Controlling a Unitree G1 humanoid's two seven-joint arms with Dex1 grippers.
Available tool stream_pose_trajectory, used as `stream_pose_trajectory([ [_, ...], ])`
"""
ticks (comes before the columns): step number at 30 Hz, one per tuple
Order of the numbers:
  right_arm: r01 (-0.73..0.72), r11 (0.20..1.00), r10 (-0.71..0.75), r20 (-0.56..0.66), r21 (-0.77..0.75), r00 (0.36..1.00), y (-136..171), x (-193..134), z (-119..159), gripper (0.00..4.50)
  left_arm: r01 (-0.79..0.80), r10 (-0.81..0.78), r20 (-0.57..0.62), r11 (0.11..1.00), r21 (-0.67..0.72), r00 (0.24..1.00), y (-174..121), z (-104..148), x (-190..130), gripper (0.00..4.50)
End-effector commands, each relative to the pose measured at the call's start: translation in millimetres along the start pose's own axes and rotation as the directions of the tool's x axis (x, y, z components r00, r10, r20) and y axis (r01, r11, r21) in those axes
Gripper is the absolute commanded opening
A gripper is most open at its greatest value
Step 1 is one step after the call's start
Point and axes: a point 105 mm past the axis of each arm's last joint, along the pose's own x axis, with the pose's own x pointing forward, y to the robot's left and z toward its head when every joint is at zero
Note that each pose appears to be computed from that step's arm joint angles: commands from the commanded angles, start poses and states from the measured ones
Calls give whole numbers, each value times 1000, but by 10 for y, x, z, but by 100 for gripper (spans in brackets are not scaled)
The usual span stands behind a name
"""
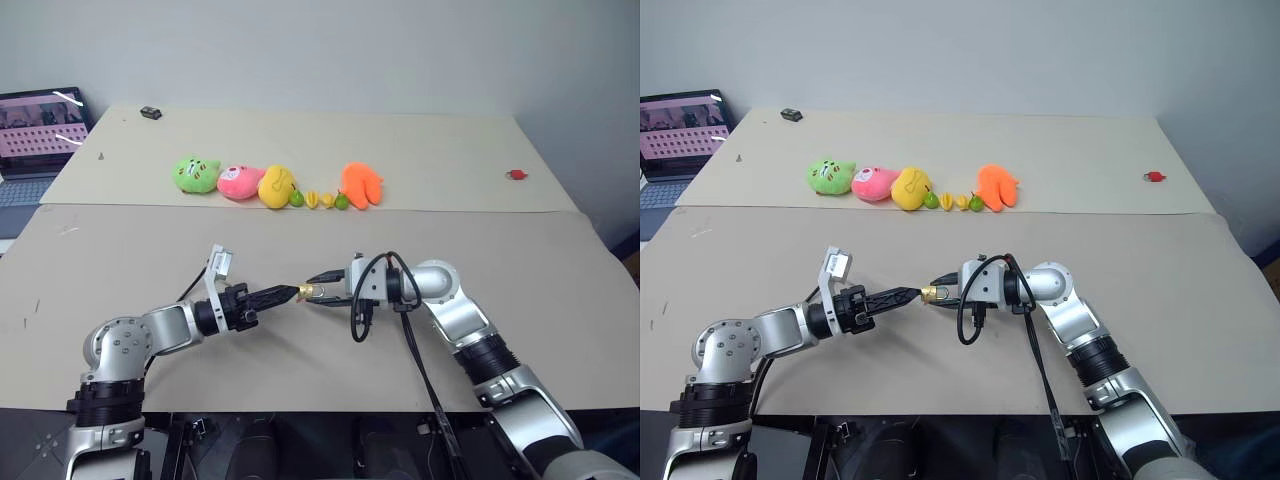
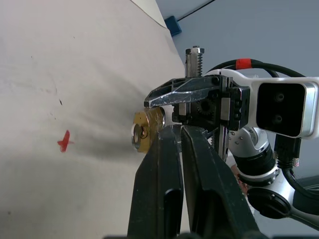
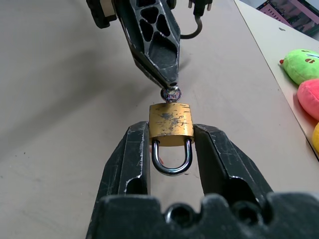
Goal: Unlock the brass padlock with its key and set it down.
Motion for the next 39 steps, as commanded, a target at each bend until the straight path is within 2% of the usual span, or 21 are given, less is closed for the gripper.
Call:
stream_pose_trajectory([
  [1, 30, 998, -29, 21, -50, 999, -90, -42, 113, 94, 68, -67, 50, 998, -7, 996, -137, 131, -51, 134],
  [3, 30, 998, -29, 18, -48, 999, -85, -49, 102, 94, 31, -31, 32, 999, 16, 999, -107, 114, -83, 199],
  [10, 22, 999, -22, 12, -47, 1000, -75, -52, 85, 94, -28, 28, 21, 999, 18, 999, -27, 99, -195, 199],
  [17, 18, 999, -17, 14, -50, 1000, -75, -37, 94, 94, -21, 21, -17, 1000, -3, 1000, -2, -36, -96, 199],
  [24, 22, 998, -22, 9, -52, 1000, -79, -49, 91, 94, -74, 74, 27, 997, 0, 997, 142, 48, 1, 199],
  [30, 21, 998, -21, 2, -53, 1000, -73, -60, 83, 94, -66, 65, 73, 998, 13, 995, 126, 184, 51, 199],
  [39, 28, 998, -29, -2, -54, 1000, -86, -60, 74, 94, -49, 49, 45, 999, 11, 998, 93, 135, 89, 199],
])
